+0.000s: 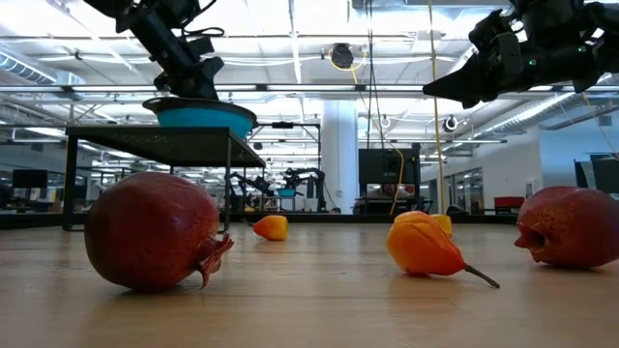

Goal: Pick & Place Fruit
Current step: Put the kiwi into the blue strainer bowl on the shelf

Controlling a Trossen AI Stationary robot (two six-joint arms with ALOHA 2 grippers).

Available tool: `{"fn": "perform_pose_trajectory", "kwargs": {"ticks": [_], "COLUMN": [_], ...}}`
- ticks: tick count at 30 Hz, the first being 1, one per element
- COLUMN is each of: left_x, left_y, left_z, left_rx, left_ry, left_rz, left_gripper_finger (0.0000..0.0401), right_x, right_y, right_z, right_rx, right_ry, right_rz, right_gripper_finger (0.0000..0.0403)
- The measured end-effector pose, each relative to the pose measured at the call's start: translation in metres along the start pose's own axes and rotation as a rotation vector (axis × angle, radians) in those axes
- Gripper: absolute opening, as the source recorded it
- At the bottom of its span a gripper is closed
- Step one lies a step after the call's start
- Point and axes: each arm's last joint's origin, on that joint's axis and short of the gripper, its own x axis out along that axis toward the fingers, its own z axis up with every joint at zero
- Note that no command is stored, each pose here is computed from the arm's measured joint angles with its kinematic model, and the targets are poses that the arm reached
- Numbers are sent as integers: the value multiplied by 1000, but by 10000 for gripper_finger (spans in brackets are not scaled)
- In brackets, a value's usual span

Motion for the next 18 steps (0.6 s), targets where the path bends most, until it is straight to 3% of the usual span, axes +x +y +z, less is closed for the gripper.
{"fn": "perform_pose_trajectory", "kwargs": {"ticks": [13, 18], "left_x": [0, 0], "left_y": [1, 2], "left_z": [-2, -3], "left_rx": [16, -2], "left_ry": [25, 28], "left_rz": [-6, 3], "left_gripper_finger": [192, 212], "right_x": [0, 0], "right_y": [0, 0], "right_z": [0, 0], "right_rx": [0, 0], "right_ry": [0, 0], "right_rz": [0, 0], "right_gripper_finger": [0, 0]}}
